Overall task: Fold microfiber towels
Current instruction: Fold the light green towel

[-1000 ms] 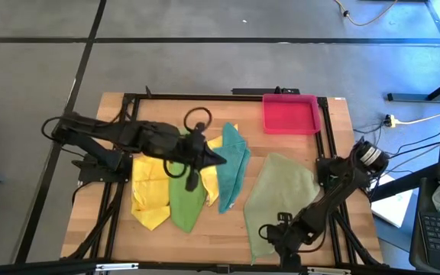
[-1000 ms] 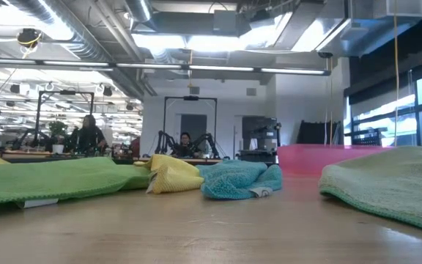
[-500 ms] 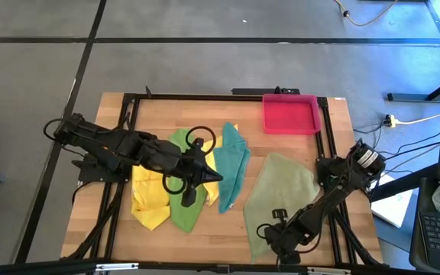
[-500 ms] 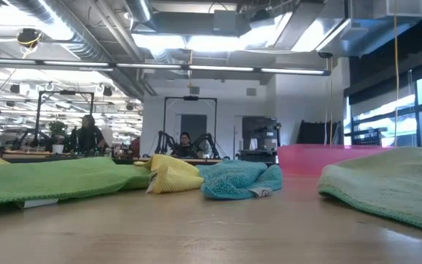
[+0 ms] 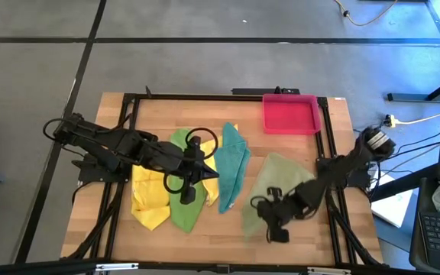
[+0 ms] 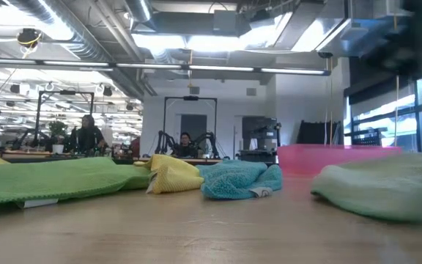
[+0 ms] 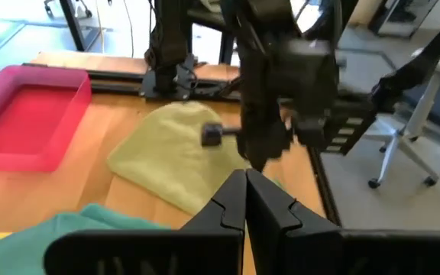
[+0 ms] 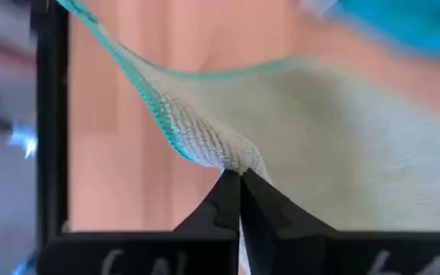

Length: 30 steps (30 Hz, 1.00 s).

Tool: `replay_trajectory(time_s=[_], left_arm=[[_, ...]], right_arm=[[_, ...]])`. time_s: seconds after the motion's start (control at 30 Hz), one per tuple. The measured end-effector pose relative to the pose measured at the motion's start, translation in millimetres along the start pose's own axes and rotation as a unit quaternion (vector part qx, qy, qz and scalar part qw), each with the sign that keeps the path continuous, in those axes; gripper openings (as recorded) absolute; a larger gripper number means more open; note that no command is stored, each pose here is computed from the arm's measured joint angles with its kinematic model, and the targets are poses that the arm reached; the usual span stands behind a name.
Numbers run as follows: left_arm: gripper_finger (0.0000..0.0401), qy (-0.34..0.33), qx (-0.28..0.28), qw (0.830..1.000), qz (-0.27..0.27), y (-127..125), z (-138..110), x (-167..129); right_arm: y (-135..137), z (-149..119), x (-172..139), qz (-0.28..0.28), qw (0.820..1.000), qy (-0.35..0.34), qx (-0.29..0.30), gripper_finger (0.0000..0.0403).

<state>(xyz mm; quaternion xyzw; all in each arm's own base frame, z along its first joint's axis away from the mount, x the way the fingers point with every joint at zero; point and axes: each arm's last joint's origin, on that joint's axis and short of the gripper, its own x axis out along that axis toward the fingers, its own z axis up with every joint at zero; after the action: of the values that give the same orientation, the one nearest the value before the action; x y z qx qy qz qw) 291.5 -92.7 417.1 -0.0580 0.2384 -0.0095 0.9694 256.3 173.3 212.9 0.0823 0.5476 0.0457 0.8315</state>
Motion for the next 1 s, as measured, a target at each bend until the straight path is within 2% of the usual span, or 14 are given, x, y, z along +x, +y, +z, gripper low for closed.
replay_trajectory(time_s=[0.17,0.33,0.5,0.63,0.77,0.87,1.0], left_arm=[[0.0,0.025,0.012,0.999,0.023,4.2,-5.0,0.1],[0.0,0.049,0.015,0.998,0.042,11.6,-8.6,0.9],[0.0,0.059,0.015,0.997,0.049,15.0,-9.9,1.2],[0.0,0.076,0.018,0.996,0.052,15.8,-13.1,0.7],[0.0,0.096,0.025,0.993,0.055,16.1,-17.2,-0.3],[0.0,0.109,0.028,0.992,0.061,18.0,-19.5,-0.7],[0.0,0.112,0.042,0.989,0.081,24.3,-19.1,-0.1]], right_arm=[[-34.9,20.9,-13.6,-0.05,0.998,-0.042,0.001,0.0004],[-79.1,40.4,2.0,-0.096,0.995,-0.032,-0.011,0.0008],[-130.9,47.4,24.6,-0.161,0.986,0.026,0.049,0.0054],[-153.2,53.7,16.2,-0.167,0.977,0.045,0.128,0.01],[-153.1,65.1,-12.7,-0.121,0.976,0.021,0.179,0.0143],[-132.2,64.7,-30.2,-0.085,0.972,-0.015,0.219,0.0166],[-92.9,56.2,-28.7,-0.111,0.959,-0.053,0.254,0.0178]])
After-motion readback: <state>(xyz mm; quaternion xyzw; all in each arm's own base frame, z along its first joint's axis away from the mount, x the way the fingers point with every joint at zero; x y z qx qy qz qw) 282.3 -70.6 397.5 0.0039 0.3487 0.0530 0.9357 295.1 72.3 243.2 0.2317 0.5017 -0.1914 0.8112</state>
